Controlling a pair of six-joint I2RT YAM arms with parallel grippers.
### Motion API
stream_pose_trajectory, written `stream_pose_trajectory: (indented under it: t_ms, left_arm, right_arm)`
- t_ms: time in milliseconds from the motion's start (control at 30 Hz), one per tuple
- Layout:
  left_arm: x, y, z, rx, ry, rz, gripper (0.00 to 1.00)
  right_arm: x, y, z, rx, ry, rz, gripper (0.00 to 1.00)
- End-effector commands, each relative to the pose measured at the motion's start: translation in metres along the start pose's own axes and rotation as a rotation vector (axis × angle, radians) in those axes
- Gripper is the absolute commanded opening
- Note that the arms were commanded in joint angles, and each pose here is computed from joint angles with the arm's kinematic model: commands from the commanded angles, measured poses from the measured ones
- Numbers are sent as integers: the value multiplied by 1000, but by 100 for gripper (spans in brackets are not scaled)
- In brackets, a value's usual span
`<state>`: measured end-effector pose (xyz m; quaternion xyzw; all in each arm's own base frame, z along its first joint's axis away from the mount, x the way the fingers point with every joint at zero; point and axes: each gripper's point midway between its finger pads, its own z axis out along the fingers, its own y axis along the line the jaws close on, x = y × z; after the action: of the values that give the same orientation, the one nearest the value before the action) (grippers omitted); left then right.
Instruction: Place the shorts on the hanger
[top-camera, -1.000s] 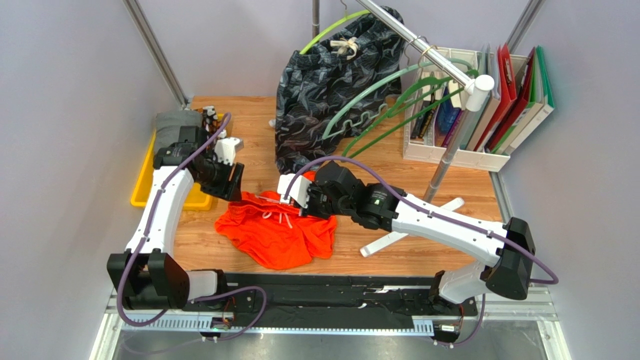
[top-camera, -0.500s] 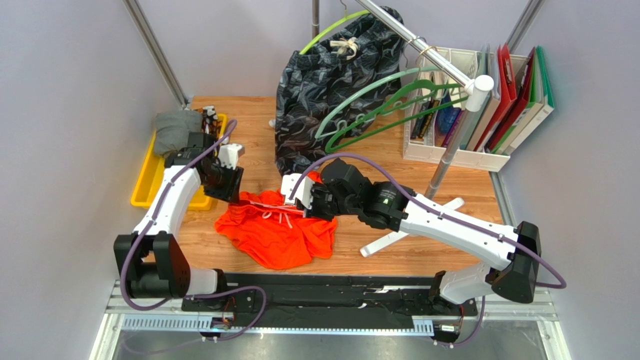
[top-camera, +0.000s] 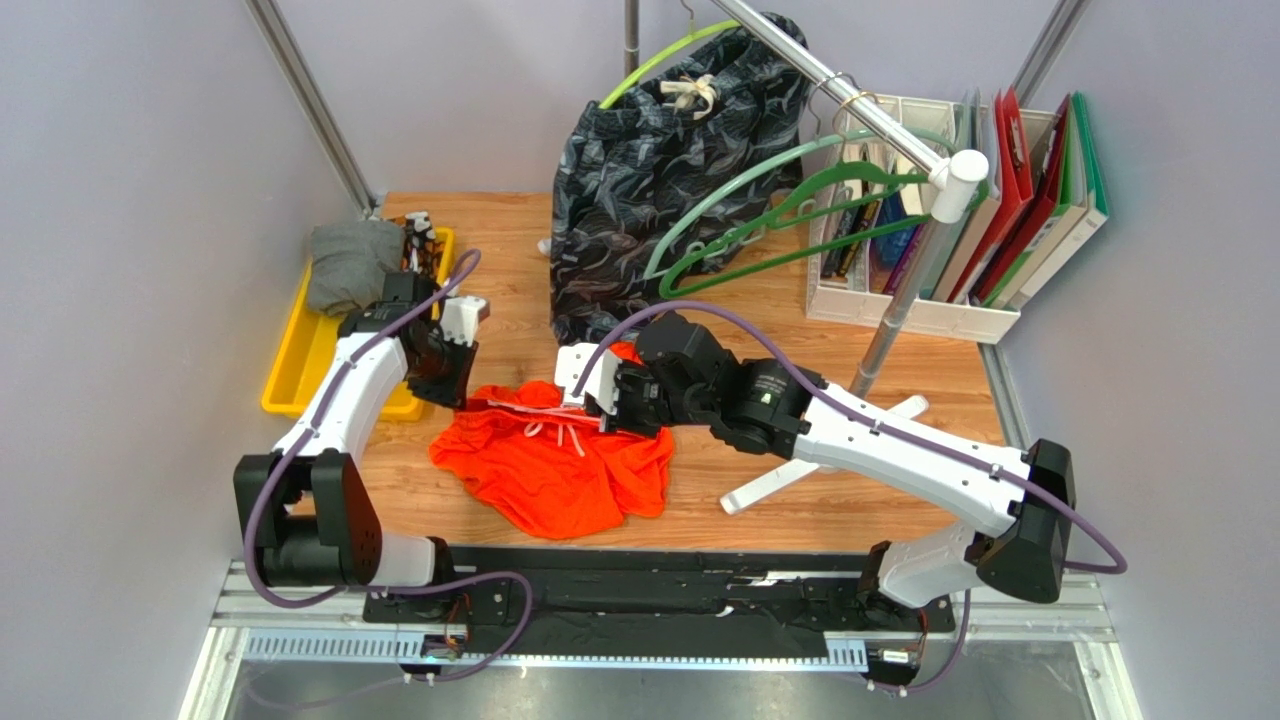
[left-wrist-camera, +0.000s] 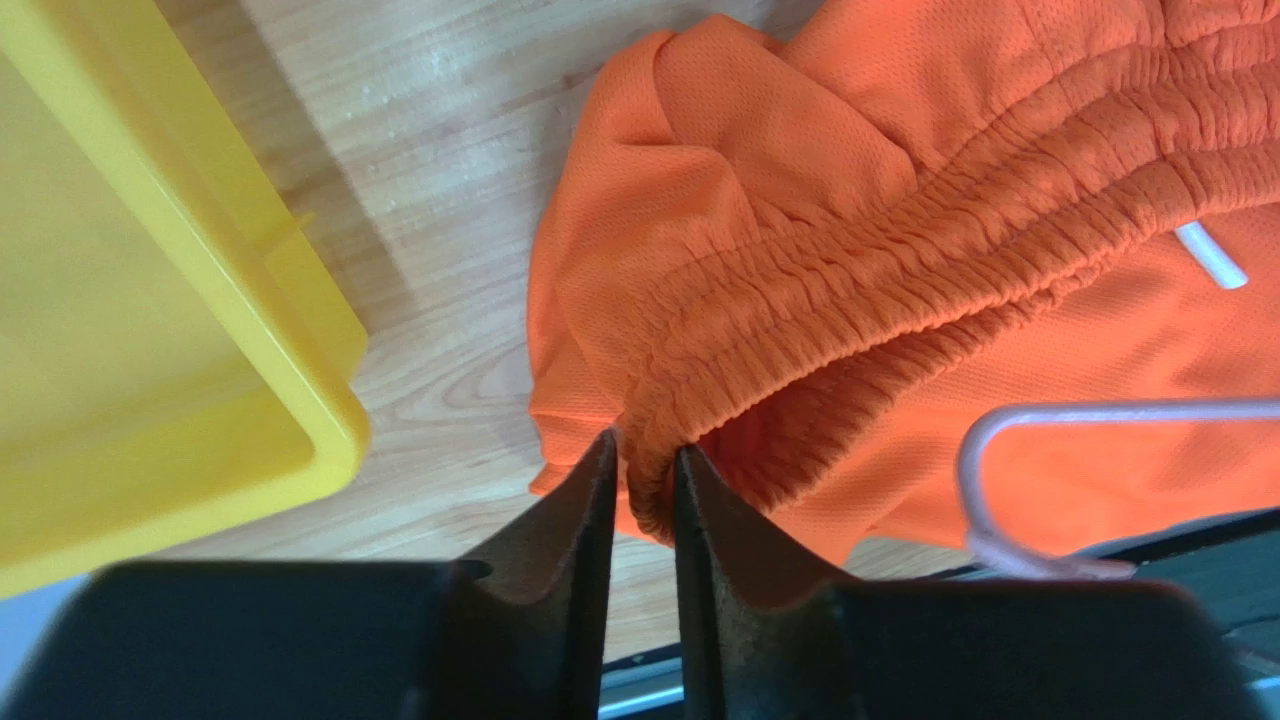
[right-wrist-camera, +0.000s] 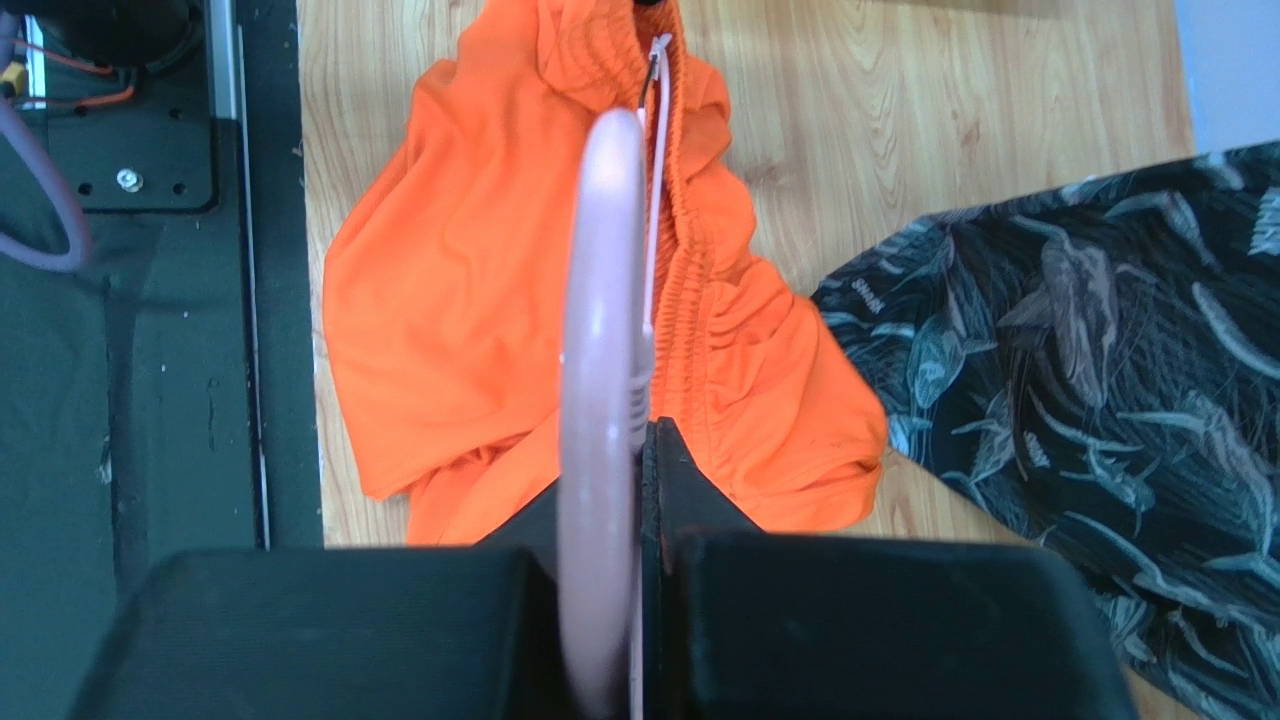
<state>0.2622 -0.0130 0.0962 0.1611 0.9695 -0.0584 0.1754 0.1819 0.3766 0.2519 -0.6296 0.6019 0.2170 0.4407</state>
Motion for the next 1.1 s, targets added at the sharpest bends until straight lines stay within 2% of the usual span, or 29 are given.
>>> stream_pose_trajectory:
  t_ms: [0, 33, 100, 567, 867, 1067]
  left_arm:
    - [0, 0, -5, -9, -28, 53, 14]
    - [-1, -1, -8, -5, -40, 69, 6]
    - [-1, -3, -10, -5, -51, 83, 0]
    - [-7, -25, -33, 29, -143, 212, 0]
    - [-17, -60, -68, 103, -235, 320, 0]
    - [-23, -80, -97, 165, -284, 330, 0]
  right_arm:
    - [-41, -18, -4, 33, -122, -45, 0]
    - [-41, -16, -3, 25, -124, -50, 0]
    - [-41, -15, -2, 13, -127, -61, 0]
    - [-28, -17, 16, -19, -93, -87, 0]
    - [-32, -15, 27, -50, -107, -86, 0]
    - [-46, -14, 36, -77, -162, -111, 0]
